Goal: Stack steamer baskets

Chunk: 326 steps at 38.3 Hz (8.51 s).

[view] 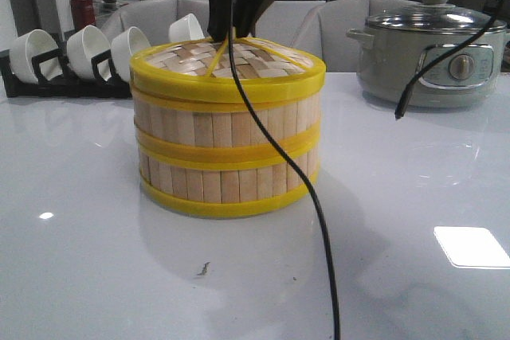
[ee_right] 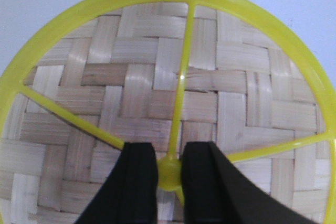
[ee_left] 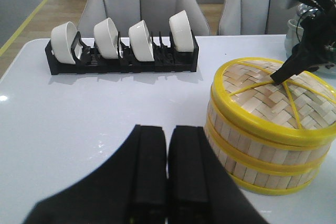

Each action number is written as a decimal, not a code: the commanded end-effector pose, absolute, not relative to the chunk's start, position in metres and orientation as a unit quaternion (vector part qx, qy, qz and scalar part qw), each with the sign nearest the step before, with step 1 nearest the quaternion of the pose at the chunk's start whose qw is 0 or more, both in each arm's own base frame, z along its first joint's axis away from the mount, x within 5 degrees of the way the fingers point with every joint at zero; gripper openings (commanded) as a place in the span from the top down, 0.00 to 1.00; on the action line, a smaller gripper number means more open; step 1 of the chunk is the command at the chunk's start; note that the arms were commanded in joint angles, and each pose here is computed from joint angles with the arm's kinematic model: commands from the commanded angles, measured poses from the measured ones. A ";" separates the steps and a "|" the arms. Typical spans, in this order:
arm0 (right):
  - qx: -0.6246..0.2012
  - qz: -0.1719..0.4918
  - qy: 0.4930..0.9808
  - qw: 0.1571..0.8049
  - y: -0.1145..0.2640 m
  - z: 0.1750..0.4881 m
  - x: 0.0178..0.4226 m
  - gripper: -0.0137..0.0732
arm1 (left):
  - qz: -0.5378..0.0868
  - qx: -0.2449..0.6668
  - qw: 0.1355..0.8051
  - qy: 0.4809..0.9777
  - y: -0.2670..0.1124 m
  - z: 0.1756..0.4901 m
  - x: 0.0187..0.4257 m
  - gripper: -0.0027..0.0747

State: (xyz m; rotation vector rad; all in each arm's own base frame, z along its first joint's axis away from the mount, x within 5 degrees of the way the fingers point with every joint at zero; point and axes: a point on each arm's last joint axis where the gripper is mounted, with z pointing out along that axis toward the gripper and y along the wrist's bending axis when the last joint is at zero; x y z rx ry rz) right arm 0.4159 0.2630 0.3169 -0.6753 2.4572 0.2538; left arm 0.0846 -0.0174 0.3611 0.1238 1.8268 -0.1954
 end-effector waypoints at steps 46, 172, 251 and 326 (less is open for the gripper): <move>-0.251 0.142 0.900 0.326 0.264 0.357 0.401 0.77 | -0.100 0.053 0.644 0.756 -0.019 0.376 0.085 0.85; -0.013 -0.018 0.711 0.703 -0.001 0.296 0.091 0.78 | -0.100 0.053 0.644 0.756 -0.019 0.376 0.085 0.85; -0.013 -0.018 0.711 0.702 -0.001 0.296 0.091 0.78 | -0.072 -0.054 0.713 0.696 -0.001 0.205 0.055 0.85; -0.014 -0.020 0.691 0.722 -0.001 0.301 0.081 0.78 | -0.017 0.002 0.699 0.715 -0.001 0.200 0.055 0.85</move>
